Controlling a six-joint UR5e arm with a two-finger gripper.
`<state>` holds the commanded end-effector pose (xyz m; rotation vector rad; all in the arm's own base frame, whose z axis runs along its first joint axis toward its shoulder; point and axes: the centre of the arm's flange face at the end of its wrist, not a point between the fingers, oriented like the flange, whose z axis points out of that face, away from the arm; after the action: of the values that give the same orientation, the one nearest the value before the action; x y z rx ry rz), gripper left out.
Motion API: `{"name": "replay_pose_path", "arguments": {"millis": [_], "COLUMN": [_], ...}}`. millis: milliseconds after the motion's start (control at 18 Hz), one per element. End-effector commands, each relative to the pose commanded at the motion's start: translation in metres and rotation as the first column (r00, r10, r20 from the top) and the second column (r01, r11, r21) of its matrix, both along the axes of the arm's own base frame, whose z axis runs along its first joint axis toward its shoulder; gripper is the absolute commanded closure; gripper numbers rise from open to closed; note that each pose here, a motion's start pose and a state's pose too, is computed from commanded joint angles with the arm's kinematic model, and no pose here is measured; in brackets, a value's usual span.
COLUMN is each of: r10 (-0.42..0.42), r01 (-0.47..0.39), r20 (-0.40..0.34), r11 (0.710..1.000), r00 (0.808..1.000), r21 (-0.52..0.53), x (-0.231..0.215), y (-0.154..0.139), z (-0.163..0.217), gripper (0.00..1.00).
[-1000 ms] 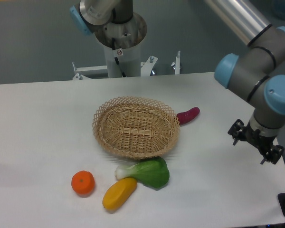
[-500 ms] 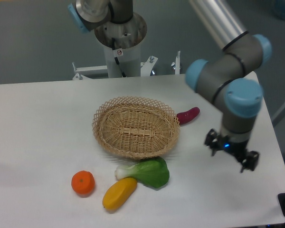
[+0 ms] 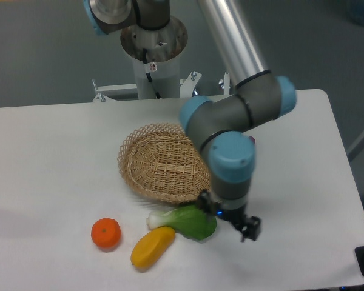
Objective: Pick up the mango from the table
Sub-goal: 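Move the open gripper over the yellow mango and lower toward it, then close the gripper around the yellow mango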
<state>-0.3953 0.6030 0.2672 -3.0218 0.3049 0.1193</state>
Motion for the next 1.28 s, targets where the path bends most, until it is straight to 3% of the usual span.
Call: {"name": "replay_pose_path", "arguments": {"millis": [389,1278], "r10": [0.007,0.023], "r01": [-0.008,-0.020], "r20": [0.089,0.103], "r11": [1.000,0.999], "r00": [0.996,0.994], "r21": [0.018,-0.030], "x": [0.041,0.083], "y": [0.029,0.052], "z": [-0.028,-0.068], "gripper": [0.00,0.00]}}
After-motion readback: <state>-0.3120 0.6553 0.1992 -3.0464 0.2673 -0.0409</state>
